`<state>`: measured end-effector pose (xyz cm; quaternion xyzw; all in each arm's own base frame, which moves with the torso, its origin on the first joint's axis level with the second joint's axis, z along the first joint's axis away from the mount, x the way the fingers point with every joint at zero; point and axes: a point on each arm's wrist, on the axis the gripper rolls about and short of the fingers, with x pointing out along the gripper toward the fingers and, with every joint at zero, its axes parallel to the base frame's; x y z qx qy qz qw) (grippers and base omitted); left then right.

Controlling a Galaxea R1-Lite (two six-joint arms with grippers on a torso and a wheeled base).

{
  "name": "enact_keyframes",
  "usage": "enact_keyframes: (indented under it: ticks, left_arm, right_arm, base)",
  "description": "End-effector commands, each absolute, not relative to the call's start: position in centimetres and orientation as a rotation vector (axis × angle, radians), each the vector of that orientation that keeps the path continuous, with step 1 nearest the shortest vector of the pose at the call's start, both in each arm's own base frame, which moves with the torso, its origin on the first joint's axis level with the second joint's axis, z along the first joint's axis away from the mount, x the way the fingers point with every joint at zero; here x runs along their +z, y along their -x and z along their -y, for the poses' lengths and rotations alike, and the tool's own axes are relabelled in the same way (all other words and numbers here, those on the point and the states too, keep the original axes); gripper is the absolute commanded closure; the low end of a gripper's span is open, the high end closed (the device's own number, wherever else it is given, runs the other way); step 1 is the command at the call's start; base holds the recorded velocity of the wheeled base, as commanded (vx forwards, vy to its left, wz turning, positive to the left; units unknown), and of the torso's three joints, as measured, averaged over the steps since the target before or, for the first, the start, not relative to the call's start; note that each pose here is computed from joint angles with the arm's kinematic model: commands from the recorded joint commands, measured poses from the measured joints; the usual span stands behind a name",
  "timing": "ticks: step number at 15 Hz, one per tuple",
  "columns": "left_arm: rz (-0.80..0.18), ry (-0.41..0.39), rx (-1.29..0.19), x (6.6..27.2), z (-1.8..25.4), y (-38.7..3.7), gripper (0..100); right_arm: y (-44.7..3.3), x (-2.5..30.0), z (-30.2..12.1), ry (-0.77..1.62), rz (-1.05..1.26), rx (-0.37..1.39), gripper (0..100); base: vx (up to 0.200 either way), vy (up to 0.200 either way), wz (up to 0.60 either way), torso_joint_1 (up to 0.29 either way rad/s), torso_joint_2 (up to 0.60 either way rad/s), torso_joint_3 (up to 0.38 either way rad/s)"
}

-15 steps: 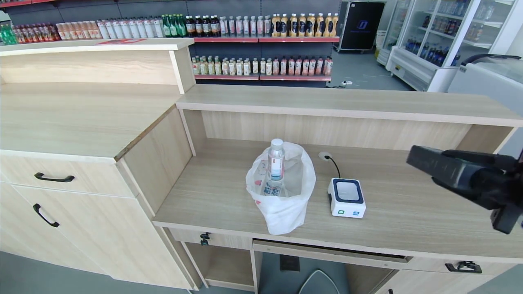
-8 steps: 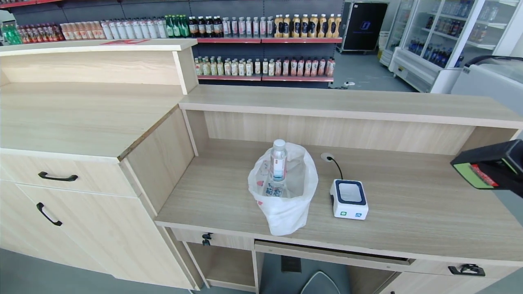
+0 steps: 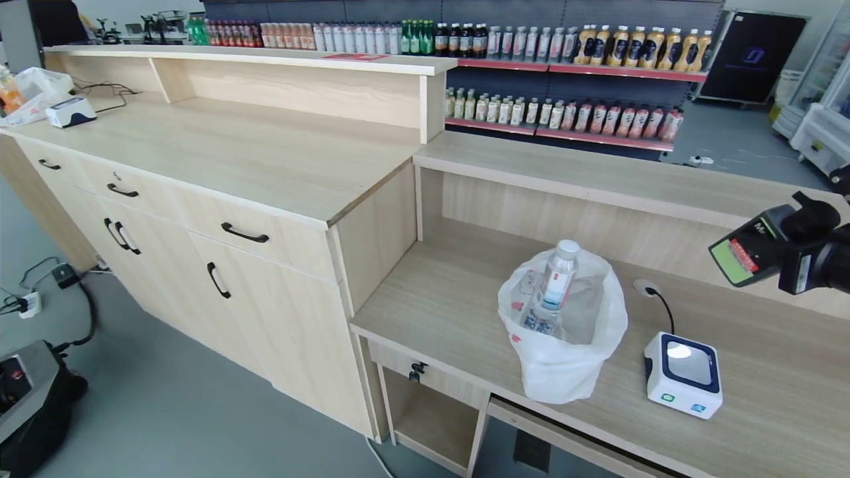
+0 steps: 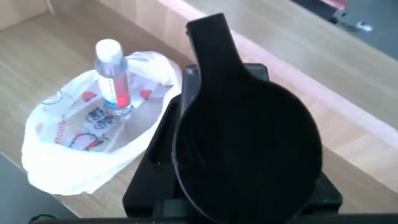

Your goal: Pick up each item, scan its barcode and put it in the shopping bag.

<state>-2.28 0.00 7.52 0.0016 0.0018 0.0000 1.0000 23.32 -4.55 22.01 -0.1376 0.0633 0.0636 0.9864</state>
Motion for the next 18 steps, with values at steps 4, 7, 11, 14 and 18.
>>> enact_keyframes:
  ticks: [4,7,11,14,18]
  left_arm:
    - [-0.003,-0.003,0.000,7.5,0.0,2.3,0]
    - [-0.003,-0.003,0.000,7.5,0.0,2.3,0]
    - [-0.003,-0.003,0.000,7.5,0.0,2.3,0]
    - [-0.003,-0.003,0.000,7.5,0.0,2.3,0]
    - [-0.003,-0.003,0.000,7.5,0.0,2.3,0]
  right_arm:
    - [-29.9,16.9,5.6,-0.233,-0.407,0.258,100]
    - [-32.1,16.9,7.0,-0.296,-0.525,0.235,100]
    - [-33.9,15.6,8.0,-0.315,-0.593,0.207,100]
    - [-35.1,13.6,8.7,-0.329,-0.674,0.201,100]
    - [-35.0,11.1,9.8,-0.192,-0.715,0.226,100]
  base:
    - [0.000,0.000,0.00,0.000,0.00,0.000]
    - [0.000,0.000,0.00,0.000,0.00,0.000]
    - [0.000,0.000,0.00,0.000,0.00,0.000]
    - [0.000,0.000,0.00,0.000,0.00,0.000]
    - [0.000,0.000,0.00,0.000,0.00,0.000]
